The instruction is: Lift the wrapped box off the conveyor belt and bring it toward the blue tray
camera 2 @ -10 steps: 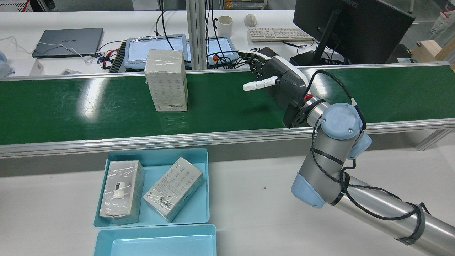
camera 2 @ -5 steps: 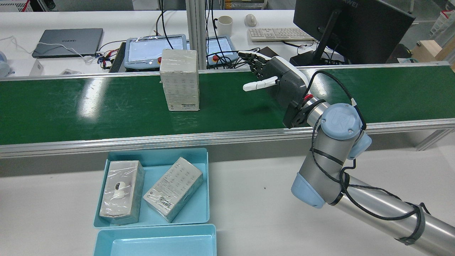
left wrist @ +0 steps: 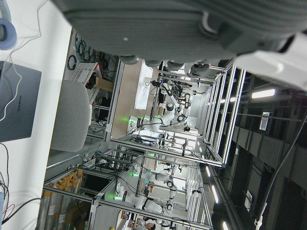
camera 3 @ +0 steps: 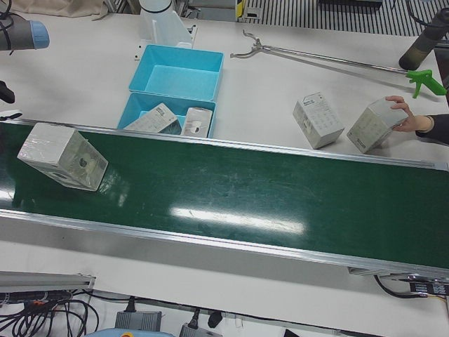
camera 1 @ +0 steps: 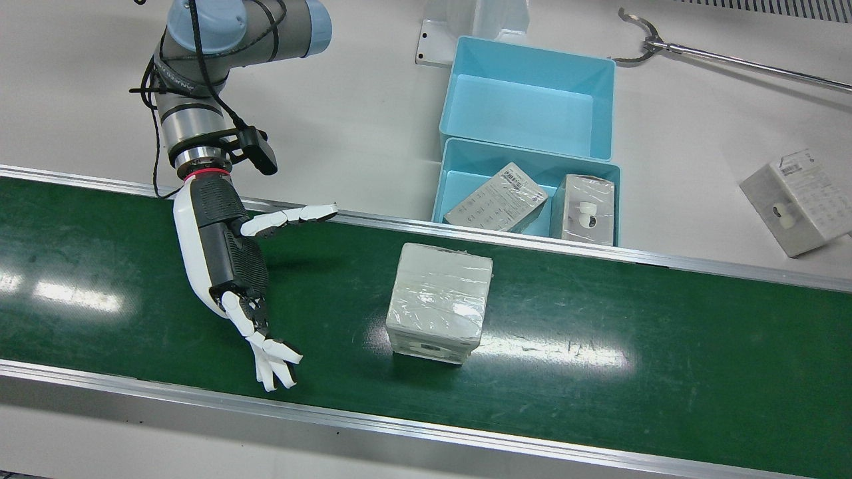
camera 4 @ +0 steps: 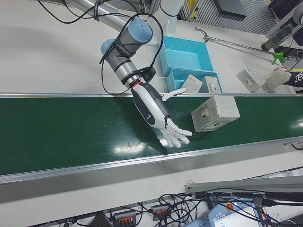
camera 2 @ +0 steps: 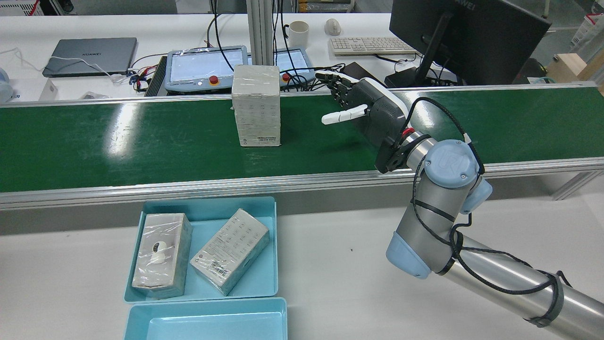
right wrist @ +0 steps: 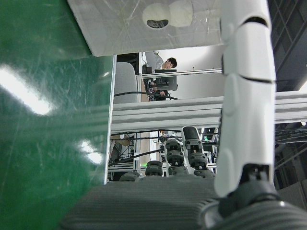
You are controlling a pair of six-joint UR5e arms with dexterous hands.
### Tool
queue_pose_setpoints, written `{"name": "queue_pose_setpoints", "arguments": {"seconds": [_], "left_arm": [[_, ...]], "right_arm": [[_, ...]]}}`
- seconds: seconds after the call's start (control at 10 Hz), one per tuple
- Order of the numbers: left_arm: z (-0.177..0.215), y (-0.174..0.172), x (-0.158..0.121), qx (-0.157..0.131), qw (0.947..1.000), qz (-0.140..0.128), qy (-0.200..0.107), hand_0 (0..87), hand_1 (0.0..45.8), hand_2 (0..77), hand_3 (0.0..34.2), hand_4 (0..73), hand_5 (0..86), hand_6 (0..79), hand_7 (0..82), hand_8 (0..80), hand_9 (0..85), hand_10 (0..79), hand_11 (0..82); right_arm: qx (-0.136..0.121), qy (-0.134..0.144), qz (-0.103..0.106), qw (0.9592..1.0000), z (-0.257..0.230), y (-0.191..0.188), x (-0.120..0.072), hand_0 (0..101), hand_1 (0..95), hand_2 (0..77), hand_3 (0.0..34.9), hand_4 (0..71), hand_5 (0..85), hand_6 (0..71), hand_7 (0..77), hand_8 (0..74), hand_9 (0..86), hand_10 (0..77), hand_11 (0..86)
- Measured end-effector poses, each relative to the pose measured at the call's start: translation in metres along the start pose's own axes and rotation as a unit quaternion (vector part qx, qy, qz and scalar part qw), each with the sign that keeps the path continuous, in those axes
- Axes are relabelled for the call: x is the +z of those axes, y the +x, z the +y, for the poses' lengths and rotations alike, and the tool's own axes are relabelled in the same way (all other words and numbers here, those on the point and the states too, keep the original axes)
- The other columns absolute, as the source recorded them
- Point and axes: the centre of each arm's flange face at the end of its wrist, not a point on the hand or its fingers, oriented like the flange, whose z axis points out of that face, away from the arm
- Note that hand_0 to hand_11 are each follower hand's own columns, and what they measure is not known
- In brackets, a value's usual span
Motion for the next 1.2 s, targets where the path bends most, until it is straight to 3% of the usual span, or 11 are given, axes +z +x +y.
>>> {"name": "queue_pose_setpoints", "arguments": {"seconds": [0.8, 1.2], "left_arm": [[0.0, 0.0, 0.0, 0.0, 1.0, 0.0, 0.0, 0.0, 0.0, 1.1, 0.0, 0.0, 1.1, 0.5, 0.5, 0.5, 0.0, 0.5, 0.5], [0.0, 0.0, 0.0, 0.0, 1.0, 0.0, 0.0, 0.0, 0.0, 1.1, 0.0, 0.0, 1.1, 0.5, 0.5, 0.5, 0.0, 0.5, 0.5]], "right_arm": [[-0.002, 0.003, 0.001, 1.0, -0.0043, 0.0014, -0.0005, 48, 14.2, 8.2, 0.0, 7.1, 16.4, 2.2, 3.3, 1.6, 3.8, 0.0, 0.5], [0.005, -0.023, -0.001, 0.9997, -0.0041, 0.004, 0.0064, 48, 13.6, 9.3, 0.0, 8.7, 17.5, 2.2, 3.3, 1.6, 3.8, 0.0, 0.5]]}}
